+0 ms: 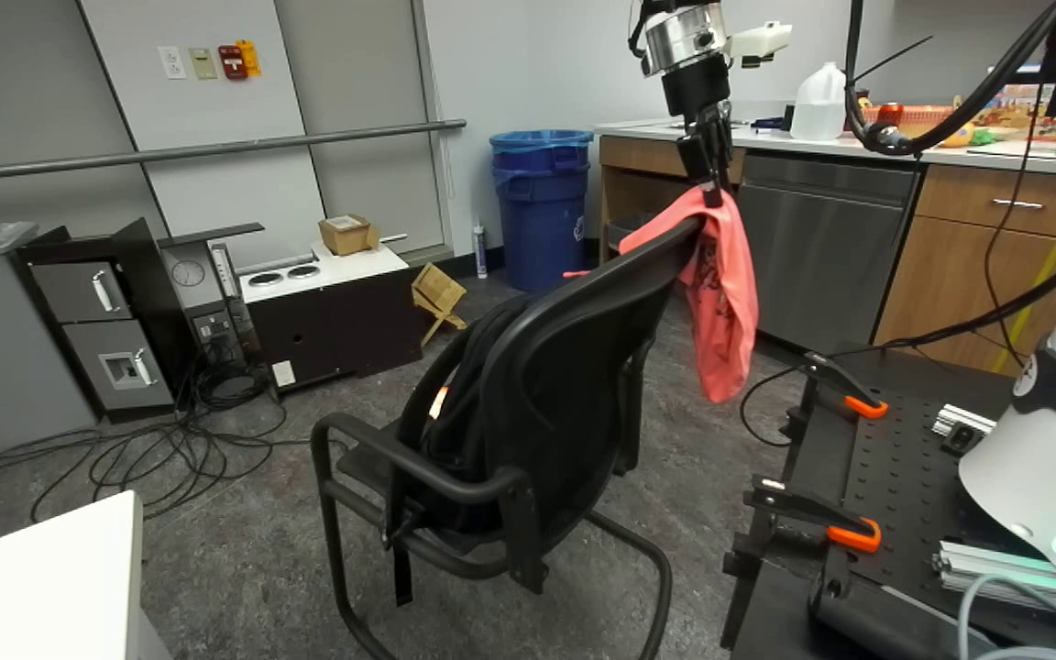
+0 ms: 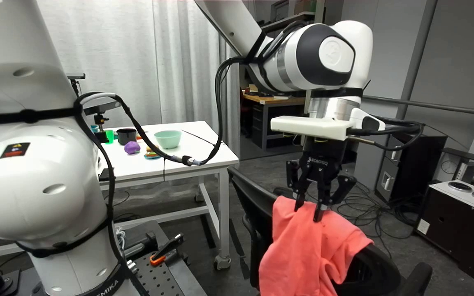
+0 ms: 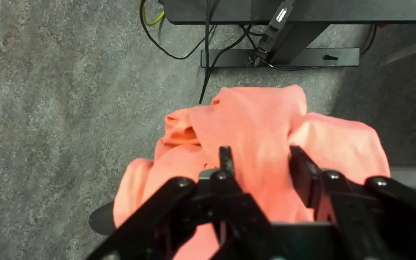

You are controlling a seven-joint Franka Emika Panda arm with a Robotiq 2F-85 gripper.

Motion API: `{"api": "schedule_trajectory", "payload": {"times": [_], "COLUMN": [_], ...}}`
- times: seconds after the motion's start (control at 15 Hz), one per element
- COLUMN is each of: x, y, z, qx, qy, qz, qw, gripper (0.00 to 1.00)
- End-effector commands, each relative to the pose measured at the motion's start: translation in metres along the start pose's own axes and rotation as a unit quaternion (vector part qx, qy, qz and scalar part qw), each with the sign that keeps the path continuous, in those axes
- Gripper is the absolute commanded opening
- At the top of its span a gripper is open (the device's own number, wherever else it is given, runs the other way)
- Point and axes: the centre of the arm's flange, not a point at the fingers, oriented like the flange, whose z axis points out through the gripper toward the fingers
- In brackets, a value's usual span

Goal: Put the orange cloths on the seat

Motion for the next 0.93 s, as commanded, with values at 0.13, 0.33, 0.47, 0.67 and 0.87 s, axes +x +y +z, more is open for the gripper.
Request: {"api": "schedule_trajectory", "payload": {"times": [0.13, 0.33, 0.47, 0.67, 0.87], "x": [0.0, 0.007, 0.015, 0.035, 0.057], "y": [0.003, 0.0, -0.003, -0.013, -0.03], "z": [-0.014, -0.032, -0.051, -0.09, -0.136], "qx": [-0.005, -0.011, -0.017, -0.031, -0.029], "qy": [0.021, 0.047, 0.073, 0.137, 0.206], "qz": [-0.009, -0.002, 0.006, 0.029, 0.069], "qw": [0.9997, 0.9989, 0.9971, 0.9896, 0.9756], "gripper": [0.01, 0.03, 0.03, 0.03, 0.03]}}
